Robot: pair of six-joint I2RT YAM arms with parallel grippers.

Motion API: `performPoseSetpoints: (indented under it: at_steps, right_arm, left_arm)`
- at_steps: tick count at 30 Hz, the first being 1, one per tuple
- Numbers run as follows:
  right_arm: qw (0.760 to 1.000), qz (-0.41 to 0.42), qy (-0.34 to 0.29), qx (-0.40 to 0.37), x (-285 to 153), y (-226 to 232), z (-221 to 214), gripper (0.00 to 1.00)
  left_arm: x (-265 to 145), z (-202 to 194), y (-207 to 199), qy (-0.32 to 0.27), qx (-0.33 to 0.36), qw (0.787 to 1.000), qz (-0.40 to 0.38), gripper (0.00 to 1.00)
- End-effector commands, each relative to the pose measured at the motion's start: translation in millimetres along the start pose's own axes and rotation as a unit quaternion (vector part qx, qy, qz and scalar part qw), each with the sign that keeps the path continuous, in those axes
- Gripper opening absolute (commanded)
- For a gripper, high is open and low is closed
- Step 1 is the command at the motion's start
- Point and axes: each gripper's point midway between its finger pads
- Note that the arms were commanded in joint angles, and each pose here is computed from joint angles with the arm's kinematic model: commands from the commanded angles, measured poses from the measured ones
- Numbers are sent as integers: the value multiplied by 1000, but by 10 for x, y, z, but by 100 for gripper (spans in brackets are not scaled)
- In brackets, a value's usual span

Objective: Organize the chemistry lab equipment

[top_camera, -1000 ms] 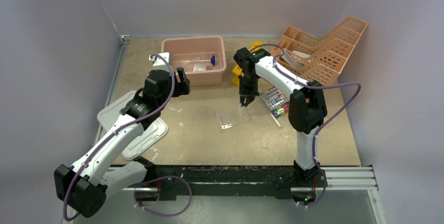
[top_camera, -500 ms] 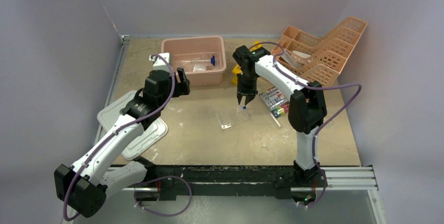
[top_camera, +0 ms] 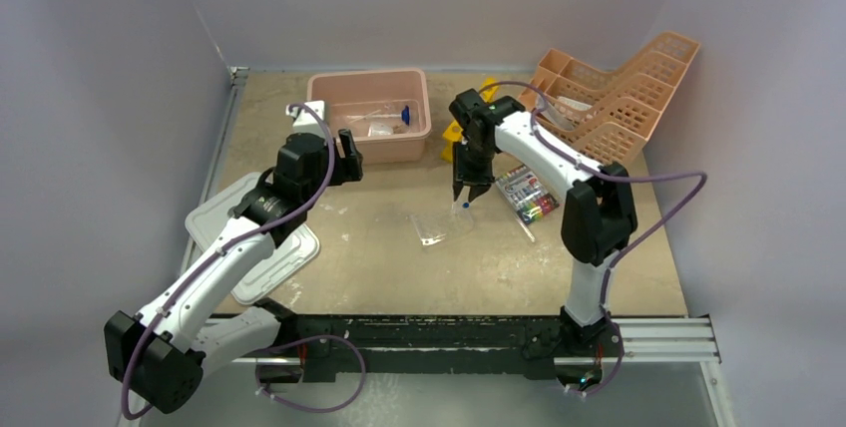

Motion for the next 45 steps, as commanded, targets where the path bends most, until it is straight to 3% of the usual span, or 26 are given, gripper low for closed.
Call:
performPoseSetpoints:
  at_steps: [1, 7, 11, 15, 23, 28, 45]
  right_arm:
    - [995, 60, -70, -28, -370, 110, 59, 39]
    - [989, 64, -120, -49, -401, -32, 16, 42]
    - [983, 86, -115, -113, -264, 25, -280, 43]
    - [984, 43, -113, -129, -73, -93, -398, 42]
    - [976, 9, -167, -136, 156, -160, -129, 35]
    - [962, 9, -197, -186, 171, -60, 51, 33]
    - [958, -18, -189, -216, 132, -23, 180, 23]
  left_arm:
    - [25, 172, -111, -20, 6, 1000, -22, 69]
    - [104, 287, -242, -18, -1, 999, -39, 69]
    - [178, 309, -386, -12, -26, 998, -63, 68]
    - [249, 314, -489, -3, -48, 996, -77, 67]
    - [319, 352, -564, 1, -62, 994, -84, 66]
    - [335, 407, -579, 0, -53, 995, -84, 65]
    - [331, 368, -535, 1, -58, 996, -74, 65]
Point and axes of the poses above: each gripper's point midway between its finger pads, its own x axis out along the fingers, its own y axis along the line the jaws close on, z = x × y, and after that the axes turned 5 degrees about x, right-handed
